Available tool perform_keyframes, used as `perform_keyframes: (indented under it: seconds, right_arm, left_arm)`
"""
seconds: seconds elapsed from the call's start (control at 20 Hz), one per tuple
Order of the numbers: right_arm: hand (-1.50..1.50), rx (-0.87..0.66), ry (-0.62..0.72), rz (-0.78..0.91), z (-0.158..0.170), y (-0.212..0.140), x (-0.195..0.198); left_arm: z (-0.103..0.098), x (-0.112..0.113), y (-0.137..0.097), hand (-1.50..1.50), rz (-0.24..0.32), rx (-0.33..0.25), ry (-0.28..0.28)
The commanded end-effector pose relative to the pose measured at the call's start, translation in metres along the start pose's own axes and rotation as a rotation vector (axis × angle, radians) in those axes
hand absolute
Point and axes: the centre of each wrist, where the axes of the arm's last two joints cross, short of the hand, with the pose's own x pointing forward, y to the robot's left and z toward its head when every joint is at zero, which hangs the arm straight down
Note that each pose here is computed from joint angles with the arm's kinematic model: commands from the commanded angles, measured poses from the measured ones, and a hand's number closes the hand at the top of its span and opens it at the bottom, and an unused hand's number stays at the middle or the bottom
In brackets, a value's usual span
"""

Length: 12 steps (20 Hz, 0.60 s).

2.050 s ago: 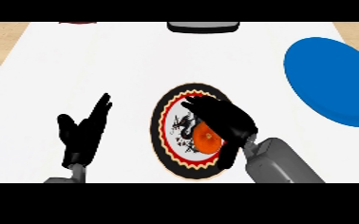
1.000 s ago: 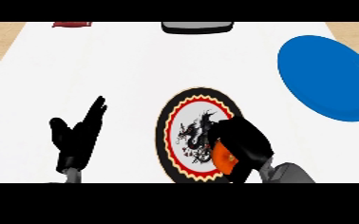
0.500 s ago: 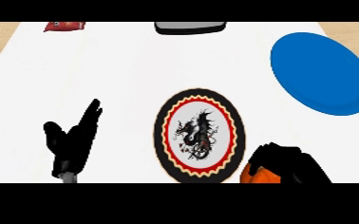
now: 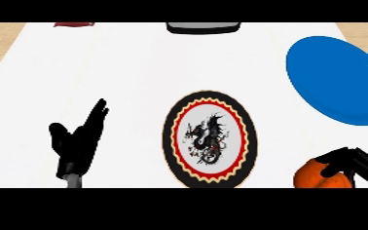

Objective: Pick the squash from the plate and place it in the plate

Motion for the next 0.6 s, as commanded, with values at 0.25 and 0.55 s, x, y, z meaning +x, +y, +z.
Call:
perform_keyframes:
  seconds: [0.25, 0.55]
  right_arm:
    - [1.50, -0.220, 0.095, -0.123, -0.047, -0.030, -0.087]
    - [1.50, -0.332, 0.107, -0.037, -0.089, -0.039, -0.138]
  left_arm:
    - [-0.006, 0.000, -0.006, 0.00, 0.012, -0.051, 0.073]
    - [-0.021, 0.002, -0.019, 0.00, 0.009, -0.043, 0.061]
